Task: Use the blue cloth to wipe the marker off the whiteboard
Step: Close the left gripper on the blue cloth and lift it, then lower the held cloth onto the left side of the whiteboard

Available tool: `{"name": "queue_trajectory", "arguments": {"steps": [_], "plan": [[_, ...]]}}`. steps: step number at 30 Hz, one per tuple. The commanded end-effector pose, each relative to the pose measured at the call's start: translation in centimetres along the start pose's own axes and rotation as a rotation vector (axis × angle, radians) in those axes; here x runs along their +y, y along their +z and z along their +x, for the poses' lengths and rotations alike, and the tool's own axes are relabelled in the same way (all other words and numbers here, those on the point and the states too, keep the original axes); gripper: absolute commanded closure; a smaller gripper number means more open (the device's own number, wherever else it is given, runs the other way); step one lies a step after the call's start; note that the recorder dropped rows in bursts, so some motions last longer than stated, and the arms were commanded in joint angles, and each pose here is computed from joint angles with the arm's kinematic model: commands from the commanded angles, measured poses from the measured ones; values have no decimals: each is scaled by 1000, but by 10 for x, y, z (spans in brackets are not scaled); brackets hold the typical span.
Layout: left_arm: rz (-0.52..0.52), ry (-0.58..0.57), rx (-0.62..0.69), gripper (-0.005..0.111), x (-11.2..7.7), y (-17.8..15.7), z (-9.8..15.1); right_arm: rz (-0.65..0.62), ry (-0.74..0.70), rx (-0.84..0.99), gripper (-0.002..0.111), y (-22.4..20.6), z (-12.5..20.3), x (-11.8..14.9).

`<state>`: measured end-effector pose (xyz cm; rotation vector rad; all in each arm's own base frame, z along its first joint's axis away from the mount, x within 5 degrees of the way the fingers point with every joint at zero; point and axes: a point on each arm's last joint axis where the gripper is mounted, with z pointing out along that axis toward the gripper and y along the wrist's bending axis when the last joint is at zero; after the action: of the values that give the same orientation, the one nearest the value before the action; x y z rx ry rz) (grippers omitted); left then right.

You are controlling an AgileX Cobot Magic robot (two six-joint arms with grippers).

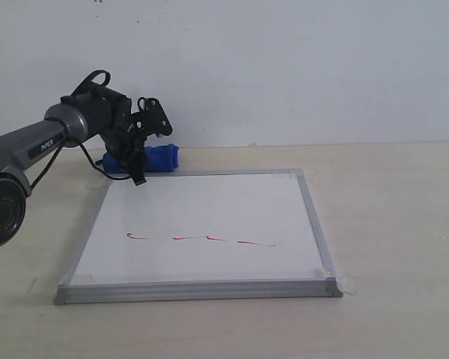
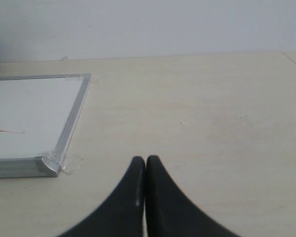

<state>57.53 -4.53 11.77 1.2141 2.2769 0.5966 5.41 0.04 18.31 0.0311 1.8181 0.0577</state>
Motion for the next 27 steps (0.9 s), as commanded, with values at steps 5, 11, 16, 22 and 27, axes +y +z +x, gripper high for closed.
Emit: {"name": "queue_trajectory", "arguments": {"steps": [5, 11, 16, 22, 27], "plan": [[-25, 37, -21, 103, 4, -2, -2, 9, -4, -10, 108, 0, -1, -1], [-34, -54, -21, 103, 19, -27, -5, 9, -4, -10, 108, 0, -1, -1], [1, -144, -78, 103, 32, -59, -14, 9, -4, -10, 108, 0, -1, -1], [70, -278, -78, 103, 41, -93, -16, 9, -4, -10, 108, 0, -1, -1], [210, -364, 18, 103, 41, -124, -6, 9, -4, -10, 108, 0, -1, -1]]}}
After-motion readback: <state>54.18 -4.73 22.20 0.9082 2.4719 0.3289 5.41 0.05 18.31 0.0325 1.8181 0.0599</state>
